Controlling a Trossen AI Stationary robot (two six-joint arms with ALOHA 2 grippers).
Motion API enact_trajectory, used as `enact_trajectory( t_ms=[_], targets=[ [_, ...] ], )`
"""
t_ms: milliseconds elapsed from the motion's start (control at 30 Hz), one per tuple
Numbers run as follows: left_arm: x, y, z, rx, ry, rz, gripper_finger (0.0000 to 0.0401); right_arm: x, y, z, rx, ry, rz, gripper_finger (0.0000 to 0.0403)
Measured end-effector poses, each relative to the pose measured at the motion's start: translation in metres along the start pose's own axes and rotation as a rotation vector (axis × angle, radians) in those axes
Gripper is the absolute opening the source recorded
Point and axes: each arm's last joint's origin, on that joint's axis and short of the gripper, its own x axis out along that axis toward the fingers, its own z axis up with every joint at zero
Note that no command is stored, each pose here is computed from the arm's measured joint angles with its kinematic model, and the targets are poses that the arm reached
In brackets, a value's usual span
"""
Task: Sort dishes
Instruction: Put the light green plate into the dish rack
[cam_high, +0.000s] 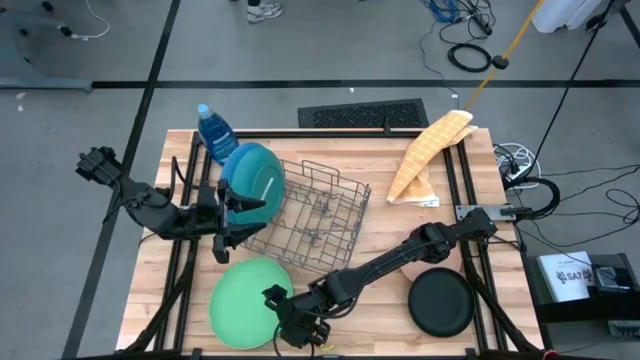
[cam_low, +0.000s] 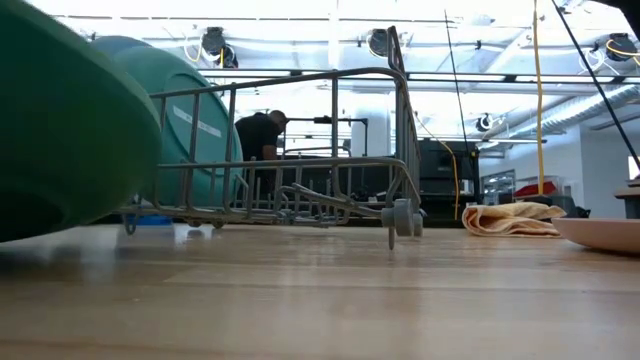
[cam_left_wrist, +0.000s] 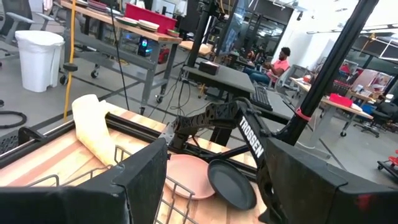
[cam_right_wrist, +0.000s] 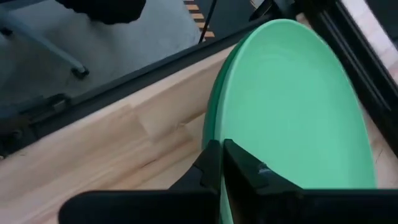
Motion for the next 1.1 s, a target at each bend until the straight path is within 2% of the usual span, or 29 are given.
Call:
enact_trajectory(
  t_ms=[267, 433, 567, 700, 767, 900, 1100],
  targets=[
    [0.000, 0.000, 0.000, -0.004, 0.000, 0.000, 0.0267, 0.000, 0.001, -0.003, 0.051, 0.026, 0.023, 0.0000],
    [0.000, 0.000, 0.000, -0.004, 0.001, 0.000, 0.0267, -0.005, -0.006, 0.002, 0.051, 0.001, -0.063, 0.0000],
    [0.000, 0.000, 0.000, -0.002, 0.002, 0.000, 0.0267, -0.012, -0.010, 0.004, 0.078, -0.044, -0.016, 0.0002],
    [0.000, 0.000, 0.000, -0.001, 0.003, 0.001, 0.0267, 0.012, -0.001, -0.019, 0.170, 0.033, 0.123, 0.0001],
    [0.000, 0.000, -0.001, 0.000, 0.003, 0.001, 0.0267, 0.016, -0.001, -0.021, 0.185, 0.031, 0.121, 0.0001],
    [0.002, -0.001, -0.002, 0.003, 0.008, 0.002, 0.0267, 0.007, -0.010, -0.009, 0.171, -0.062, 0.061, 0.0001],
    [0.002, -0.001, -0.002, -0.001, 0.006, 0.001, 0.0267, 0.002, -0.010, -0.006, 0.142, -0.064, 0.067, 0.0001]
  ],
)
